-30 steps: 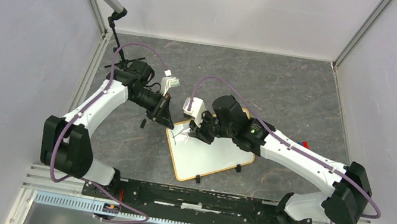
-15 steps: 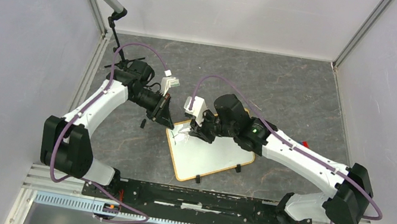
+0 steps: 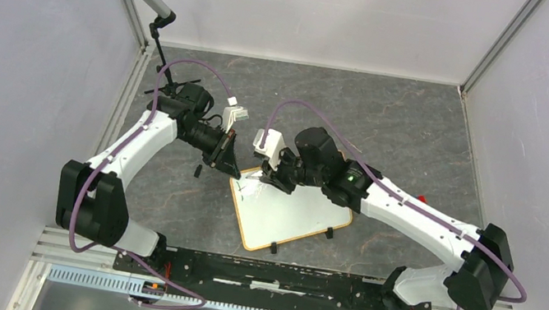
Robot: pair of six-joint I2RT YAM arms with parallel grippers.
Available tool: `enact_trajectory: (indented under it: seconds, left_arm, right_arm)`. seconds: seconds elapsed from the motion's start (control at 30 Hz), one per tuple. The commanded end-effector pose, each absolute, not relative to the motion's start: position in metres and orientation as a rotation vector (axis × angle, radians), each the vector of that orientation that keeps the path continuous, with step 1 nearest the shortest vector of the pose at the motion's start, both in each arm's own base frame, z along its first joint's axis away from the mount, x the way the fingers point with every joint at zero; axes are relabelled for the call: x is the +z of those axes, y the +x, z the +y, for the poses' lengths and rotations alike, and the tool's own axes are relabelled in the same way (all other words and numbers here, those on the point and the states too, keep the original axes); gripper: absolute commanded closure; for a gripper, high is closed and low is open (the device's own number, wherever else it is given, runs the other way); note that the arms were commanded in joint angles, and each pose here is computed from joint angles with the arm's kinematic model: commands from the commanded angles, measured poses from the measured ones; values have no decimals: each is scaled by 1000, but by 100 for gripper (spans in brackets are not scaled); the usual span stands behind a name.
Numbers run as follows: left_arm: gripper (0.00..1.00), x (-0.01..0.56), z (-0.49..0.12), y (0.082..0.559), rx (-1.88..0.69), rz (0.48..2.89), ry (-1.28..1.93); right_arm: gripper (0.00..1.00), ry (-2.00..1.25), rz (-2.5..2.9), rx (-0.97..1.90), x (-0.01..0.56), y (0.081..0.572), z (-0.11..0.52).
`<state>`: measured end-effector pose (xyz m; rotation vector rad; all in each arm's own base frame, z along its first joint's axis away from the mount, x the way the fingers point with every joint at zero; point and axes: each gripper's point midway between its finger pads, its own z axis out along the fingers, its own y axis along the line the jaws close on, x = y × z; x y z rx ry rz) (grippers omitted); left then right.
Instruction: Write a sentence on the whiteboard
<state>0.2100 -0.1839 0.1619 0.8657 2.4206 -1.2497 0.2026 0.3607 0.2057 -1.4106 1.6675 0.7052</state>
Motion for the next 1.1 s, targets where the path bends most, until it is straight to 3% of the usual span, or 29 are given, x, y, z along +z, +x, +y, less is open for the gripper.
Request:
enact_trajectory:
  seconds: [0.0,0.7,1.07]
  left_arm:
    - [97,168,-183,208,-1222,2382,908]
    - [98,166,-184,209,-1223,2393,903]
    - [98,166,-184,209,-1221,2391,905]
  right_arm:
    - [100,-1384,1630,682,214,213,366]
    - [100,-1462,1704,744,171,180,346]
    - [100,-1476,1643,777,194,174,351]
